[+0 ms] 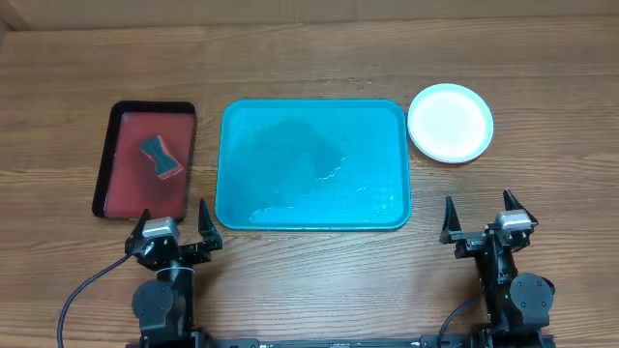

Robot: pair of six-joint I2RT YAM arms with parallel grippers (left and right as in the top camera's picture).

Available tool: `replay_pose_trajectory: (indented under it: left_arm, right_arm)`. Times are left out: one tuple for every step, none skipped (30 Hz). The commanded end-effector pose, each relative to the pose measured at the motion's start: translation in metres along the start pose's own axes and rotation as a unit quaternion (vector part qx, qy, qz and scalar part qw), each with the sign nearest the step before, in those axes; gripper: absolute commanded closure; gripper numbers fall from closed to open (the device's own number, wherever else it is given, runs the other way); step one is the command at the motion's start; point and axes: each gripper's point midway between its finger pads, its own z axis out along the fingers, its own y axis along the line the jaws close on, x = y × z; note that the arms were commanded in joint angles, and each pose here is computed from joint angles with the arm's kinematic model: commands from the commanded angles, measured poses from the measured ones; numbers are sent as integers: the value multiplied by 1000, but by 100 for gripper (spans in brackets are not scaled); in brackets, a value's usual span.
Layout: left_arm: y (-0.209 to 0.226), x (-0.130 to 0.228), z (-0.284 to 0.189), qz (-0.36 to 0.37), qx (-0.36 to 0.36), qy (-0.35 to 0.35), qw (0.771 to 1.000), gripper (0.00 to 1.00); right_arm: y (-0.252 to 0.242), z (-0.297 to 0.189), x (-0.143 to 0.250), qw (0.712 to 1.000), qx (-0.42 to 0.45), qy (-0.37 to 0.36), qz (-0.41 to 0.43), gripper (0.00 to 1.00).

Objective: Clean dirty plates on tray and stack at the side

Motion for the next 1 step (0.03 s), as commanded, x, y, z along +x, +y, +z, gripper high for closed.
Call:
replay_pose_trajectory:
  left_arm:
    - [2,-1,0,9,-5,-6,1000,0]
  right_arm:
    - [0,0,1,1000,1,-4,-2,0]
